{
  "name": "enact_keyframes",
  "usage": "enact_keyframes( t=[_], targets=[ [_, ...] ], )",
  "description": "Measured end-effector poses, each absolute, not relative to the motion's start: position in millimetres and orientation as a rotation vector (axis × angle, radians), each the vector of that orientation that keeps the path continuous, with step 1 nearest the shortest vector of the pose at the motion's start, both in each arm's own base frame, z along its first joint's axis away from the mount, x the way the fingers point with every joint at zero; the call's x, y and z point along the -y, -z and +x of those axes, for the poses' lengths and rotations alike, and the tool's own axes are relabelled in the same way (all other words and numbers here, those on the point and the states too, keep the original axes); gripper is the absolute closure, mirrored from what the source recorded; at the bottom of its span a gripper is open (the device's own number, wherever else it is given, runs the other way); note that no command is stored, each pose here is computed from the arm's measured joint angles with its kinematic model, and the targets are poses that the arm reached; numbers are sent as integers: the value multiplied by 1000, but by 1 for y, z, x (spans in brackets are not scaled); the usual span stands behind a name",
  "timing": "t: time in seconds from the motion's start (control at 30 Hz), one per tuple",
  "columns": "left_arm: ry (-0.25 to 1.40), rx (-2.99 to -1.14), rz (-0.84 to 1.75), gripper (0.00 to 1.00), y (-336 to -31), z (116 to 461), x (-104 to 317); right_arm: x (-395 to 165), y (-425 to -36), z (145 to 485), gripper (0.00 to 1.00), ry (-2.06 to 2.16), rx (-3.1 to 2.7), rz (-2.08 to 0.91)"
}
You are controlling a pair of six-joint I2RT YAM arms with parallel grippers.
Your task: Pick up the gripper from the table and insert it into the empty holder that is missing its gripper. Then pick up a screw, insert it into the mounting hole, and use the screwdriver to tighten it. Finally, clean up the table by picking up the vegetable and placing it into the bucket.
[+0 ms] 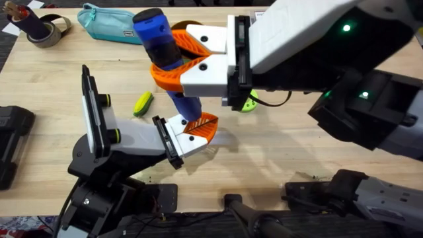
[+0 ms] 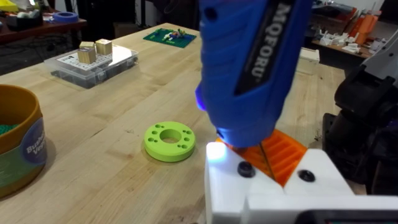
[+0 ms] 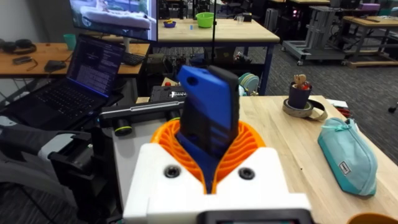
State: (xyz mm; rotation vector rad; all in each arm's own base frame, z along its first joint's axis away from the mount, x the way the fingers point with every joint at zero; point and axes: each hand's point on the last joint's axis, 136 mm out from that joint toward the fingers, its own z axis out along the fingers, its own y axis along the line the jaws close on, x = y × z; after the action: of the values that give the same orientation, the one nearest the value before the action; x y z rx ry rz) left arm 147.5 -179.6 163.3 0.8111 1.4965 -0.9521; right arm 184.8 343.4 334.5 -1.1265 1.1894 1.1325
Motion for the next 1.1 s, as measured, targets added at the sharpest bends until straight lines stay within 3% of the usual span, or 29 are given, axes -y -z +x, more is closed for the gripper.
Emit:
enact_keyframes(
  t=[0.17, 0.67, 1.1],
  targets=[
    [958, -1522, 803, 990, -159, 148, 179, -345, -329, 184, 969, -1147, -1196, -1137],
    [954, -1519, 801, 990, -160, 148, 179, -321, -402, 154, 970, -1235, -879, -1089],
    [954, -1518, 801, 990, -160, 148, 179, -311, -421, 166, 969, -1308, -925, -1031]
  ],
)
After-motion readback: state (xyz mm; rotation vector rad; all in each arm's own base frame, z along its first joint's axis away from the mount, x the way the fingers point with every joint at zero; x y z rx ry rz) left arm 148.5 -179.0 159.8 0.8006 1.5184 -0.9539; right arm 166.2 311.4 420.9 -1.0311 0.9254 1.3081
